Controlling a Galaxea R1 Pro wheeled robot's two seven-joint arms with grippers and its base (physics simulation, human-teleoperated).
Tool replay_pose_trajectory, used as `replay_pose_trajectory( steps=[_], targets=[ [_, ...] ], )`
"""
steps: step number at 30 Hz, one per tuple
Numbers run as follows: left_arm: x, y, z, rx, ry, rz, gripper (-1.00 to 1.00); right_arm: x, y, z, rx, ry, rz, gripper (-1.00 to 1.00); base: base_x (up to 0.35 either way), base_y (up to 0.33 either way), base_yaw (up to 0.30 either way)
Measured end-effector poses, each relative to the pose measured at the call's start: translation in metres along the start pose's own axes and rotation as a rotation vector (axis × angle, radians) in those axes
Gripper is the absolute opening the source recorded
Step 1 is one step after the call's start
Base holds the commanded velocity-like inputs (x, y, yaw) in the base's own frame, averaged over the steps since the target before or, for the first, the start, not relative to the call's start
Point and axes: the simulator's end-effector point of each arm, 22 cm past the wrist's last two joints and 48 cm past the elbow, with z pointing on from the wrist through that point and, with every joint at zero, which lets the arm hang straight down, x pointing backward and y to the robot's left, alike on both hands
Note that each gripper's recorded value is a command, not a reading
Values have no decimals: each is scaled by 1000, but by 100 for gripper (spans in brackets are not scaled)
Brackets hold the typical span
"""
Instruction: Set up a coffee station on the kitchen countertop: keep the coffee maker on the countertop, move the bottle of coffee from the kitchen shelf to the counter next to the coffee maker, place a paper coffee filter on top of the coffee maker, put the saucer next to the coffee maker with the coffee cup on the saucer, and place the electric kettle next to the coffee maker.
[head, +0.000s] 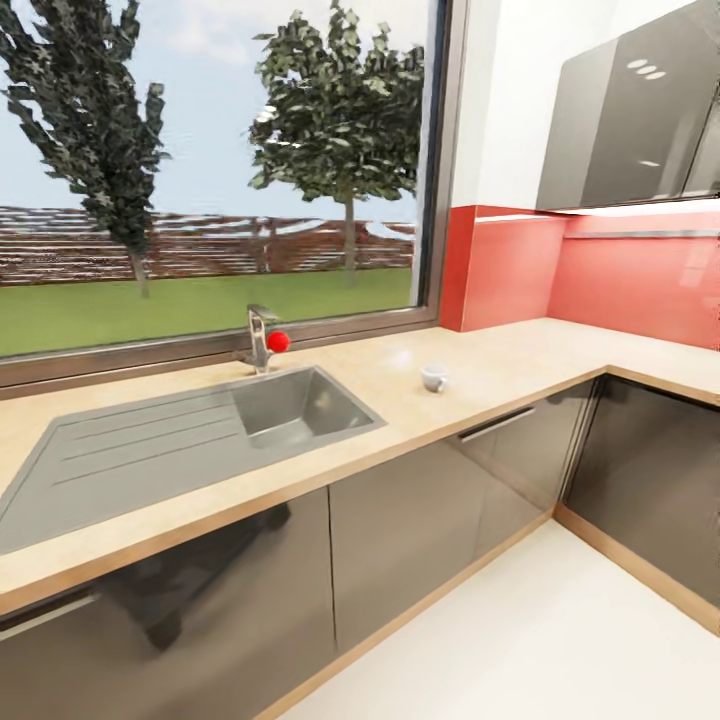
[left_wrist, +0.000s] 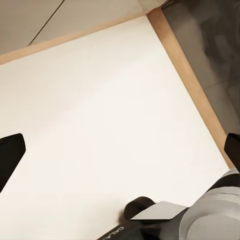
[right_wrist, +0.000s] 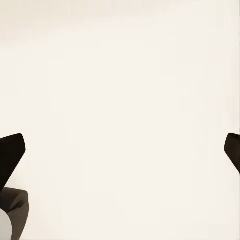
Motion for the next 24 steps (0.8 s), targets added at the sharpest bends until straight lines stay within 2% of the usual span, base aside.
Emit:
replay_pose_trajectory(
  steps=[18,24],
  targets=[
    [0,0,0,0,0,0,100,0,0,0,2,1,2,100,6,-305,3],
    [0,0,0,0,0,0,100,0,1,1,2,0,2,100,0,-266,130]
  ],
)
